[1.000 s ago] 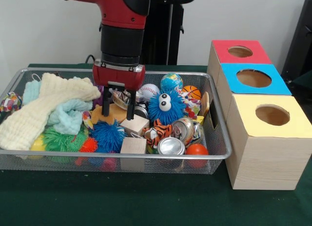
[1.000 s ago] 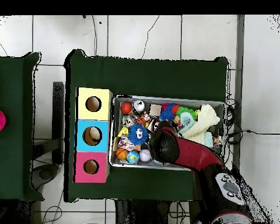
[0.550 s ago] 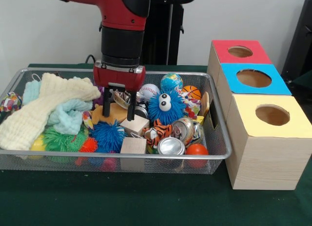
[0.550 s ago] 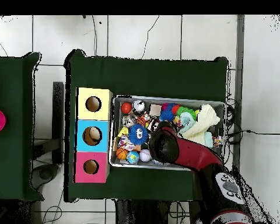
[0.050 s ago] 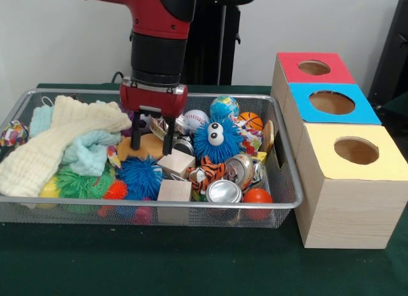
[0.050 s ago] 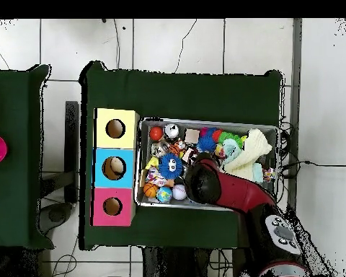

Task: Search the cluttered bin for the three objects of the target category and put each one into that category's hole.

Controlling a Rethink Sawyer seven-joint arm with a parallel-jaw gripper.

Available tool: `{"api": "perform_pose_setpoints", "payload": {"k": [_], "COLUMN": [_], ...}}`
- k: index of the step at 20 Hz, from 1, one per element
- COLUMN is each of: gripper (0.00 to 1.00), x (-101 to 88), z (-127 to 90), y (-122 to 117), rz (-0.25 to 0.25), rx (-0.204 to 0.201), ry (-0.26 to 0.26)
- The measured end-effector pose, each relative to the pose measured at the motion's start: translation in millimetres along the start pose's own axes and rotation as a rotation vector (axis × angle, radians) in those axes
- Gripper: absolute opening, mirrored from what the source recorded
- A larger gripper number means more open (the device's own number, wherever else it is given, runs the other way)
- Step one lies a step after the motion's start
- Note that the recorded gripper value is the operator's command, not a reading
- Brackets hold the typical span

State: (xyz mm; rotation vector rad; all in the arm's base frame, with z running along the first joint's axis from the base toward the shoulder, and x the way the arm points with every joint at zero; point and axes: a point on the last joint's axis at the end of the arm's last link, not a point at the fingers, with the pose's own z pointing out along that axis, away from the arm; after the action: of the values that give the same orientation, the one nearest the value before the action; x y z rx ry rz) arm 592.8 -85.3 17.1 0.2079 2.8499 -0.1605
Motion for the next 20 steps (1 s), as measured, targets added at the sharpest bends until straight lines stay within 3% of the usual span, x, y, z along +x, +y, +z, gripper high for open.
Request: {"api": "perform_pose_setpoints", "payload": {"k": [8,20], "gripper": [1.0,1.0], "x": [3.3,6.1], "z": [-6,-10], "y": [-8,-18], "rz": [-0.003,-0.025], "rx": [0.014,0.034], "ry": [0.036,0.041]}}
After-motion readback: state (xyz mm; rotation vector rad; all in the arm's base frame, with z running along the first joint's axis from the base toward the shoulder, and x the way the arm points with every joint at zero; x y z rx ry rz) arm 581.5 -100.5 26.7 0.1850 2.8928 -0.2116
